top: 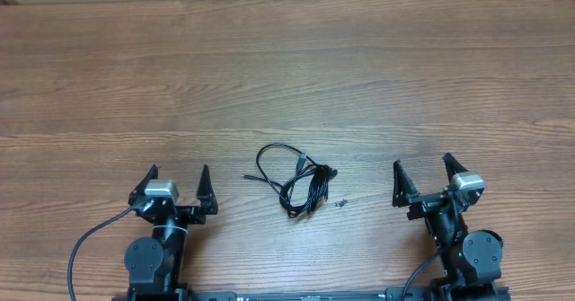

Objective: Untangle cables

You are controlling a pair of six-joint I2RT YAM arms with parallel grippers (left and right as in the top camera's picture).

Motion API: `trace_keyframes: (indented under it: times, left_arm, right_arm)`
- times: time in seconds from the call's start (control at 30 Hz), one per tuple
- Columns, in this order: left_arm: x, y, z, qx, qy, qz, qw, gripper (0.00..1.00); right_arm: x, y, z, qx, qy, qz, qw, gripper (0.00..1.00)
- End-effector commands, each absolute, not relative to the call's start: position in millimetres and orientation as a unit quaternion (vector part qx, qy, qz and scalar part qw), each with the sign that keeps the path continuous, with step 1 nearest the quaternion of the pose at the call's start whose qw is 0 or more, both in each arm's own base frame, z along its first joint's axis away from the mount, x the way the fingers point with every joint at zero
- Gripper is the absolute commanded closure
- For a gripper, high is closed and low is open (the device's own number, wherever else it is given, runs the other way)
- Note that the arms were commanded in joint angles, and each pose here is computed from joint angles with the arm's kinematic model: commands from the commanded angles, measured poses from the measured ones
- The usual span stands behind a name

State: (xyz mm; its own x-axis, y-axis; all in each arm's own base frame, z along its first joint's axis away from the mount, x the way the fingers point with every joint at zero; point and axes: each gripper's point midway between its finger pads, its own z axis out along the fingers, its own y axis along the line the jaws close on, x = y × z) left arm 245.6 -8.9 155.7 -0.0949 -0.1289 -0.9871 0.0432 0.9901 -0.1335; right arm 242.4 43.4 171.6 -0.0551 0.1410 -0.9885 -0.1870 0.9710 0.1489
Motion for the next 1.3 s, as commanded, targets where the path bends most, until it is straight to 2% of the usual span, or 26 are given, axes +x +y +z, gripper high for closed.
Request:
trace_keyframes:
  times: [0.0, 0.73, 0.97, 1.27]
  left_arm:
    - [241, -15, 169, -0.007, 0.735, -0.068, 0.675, 0.0]
    - [221, -15, 189, -0.013, 0.767, -0.069, 0.638, 0.0]
    - [215, -15, 187, -0.037, 0.793, -0.087, 0.602, 0.0]
    - [223, -15, 212, -0.043, 0.83, -0.085, 0.55, 0.0]
  right_arm:
    - [243, 41, 170, -0.01, 0.715, 0.116, 0.689, 0.0]
    - [243, 41, 170, -0.01, 0.715, 0.116, 0.689, 0.0]
    - [243, 41, 170, -0.01, 0.715, 0.116, 0.689, 0.0]
    - [243, 41, 170, -0.01, 0.715, 0.116, 0.689, 0.0]
